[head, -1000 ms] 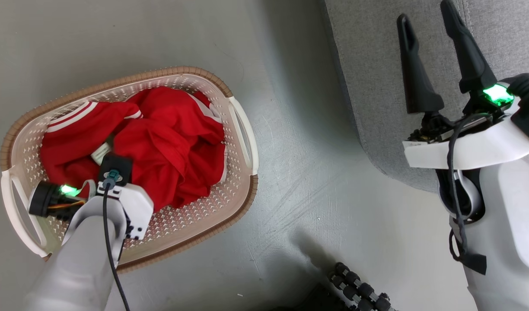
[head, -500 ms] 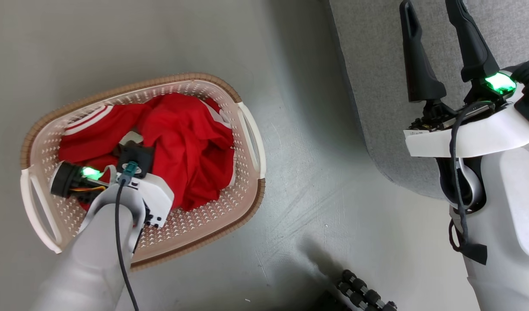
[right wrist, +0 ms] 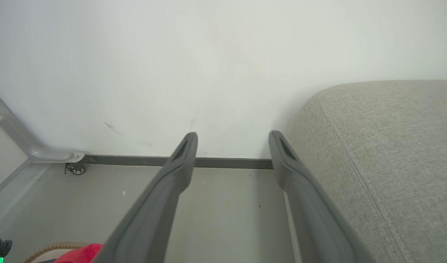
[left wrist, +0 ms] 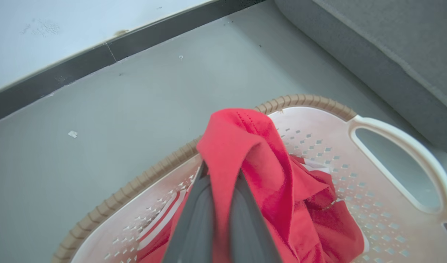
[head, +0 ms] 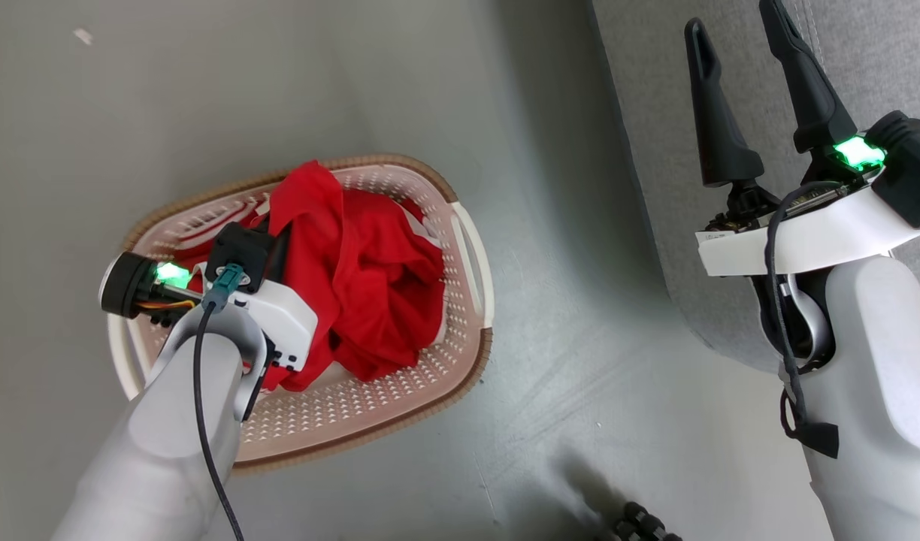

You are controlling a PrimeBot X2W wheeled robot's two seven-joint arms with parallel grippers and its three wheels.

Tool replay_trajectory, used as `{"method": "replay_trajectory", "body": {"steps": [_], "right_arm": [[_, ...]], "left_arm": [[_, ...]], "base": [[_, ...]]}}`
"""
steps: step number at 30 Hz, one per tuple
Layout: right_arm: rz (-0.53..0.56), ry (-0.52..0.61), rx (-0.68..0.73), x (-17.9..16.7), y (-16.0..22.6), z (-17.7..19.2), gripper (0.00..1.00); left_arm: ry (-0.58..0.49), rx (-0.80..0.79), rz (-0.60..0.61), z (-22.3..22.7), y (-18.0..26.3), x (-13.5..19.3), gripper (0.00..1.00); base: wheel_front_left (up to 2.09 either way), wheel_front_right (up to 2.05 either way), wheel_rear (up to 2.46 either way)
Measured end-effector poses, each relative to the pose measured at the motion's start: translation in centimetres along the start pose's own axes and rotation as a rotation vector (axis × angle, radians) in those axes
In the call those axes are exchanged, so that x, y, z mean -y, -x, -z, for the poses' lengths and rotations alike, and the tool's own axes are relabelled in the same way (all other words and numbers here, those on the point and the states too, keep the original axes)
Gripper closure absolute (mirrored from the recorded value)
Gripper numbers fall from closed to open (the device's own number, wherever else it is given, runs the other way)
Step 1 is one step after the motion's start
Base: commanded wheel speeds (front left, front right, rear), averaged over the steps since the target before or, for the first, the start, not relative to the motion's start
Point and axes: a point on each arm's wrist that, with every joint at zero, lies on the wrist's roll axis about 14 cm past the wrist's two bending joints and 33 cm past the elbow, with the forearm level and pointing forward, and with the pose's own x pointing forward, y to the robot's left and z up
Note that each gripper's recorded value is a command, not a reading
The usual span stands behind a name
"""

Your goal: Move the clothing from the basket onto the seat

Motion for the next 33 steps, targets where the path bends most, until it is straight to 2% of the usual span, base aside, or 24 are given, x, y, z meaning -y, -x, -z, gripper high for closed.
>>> {"method": "replay_trajectory", "body": {"steps": [19, 33], "right_arm": [[-0.112, 0.004, 0.066, -3.8, 0.1, -4.1, 0.00], [-0.251, 0.076, 0.082, -6.7, 1.5, -6.5, 0.00]], "left_arm": [[0.004, 0.334, -0.070, -14.3, 5.3, -2.4, 1.00], [-0.051, 0.458, -0.046, -20.7, 10.1, -1.2, 1.00]], "base": [[0.00, 0.00, 0.00], [0.00, 0.00, 0.00]]}}
